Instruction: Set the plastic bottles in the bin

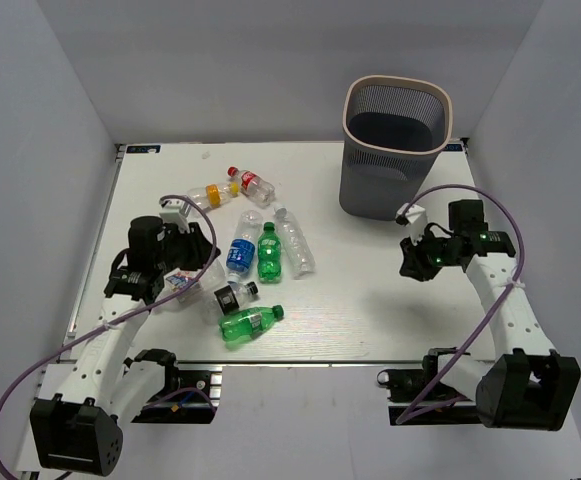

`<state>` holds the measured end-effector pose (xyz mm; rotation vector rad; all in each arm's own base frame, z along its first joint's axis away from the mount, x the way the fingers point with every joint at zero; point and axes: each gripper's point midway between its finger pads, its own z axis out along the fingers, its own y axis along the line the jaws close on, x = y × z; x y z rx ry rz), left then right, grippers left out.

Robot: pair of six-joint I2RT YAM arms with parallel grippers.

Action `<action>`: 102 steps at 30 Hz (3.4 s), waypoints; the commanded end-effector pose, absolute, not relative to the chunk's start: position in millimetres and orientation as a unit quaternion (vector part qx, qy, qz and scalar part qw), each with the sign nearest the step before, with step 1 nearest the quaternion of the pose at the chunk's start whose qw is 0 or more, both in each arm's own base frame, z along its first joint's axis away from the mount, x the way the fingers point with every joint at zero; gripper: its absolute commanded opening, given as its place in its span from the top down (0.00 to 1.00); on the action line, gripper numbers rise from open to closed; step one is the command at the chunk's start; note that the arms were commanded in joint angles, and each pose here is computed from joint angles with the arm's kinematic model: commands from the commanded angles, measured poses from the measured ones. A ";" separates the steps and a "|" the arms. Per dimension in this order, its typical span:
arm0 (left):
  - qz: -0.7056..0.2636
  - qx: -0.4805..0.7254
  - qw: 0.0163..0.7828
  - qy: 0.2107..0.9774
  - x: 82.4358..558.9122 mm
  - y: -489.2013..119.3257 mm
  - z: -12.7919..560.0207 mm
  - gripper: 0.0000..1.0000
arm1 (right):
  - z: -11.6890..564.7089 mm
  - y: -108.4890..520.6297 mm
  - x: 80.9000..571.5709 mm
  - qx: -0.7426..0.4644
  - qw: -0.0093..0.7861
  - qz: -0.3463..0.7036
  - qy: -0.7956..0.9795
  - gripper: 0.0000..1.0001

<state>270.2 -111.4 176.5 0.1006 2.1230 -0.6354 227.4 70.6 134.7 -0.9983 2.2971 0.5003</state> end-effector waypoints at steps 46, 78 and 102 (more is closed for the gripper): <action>-0.284 0.124 0.343 0.887 249.1 -135.9 173.7 0.27 | 52.0 333.4 381.0 -0.321 0.234 0.156 0.904 0.17; -0.303 0.200 0.331 0.871 283.4 -212.8 176.2 0.22 | 324.4 318.3 385.0 -0.417 0.445 0.245 0.754 1.00; -0.181 0.118 0.330 0.919 355.6 -268.8 127.5 0.27 | 422.1 94.3 529.8 -0.075 0.706 -0.084 0.699 0.30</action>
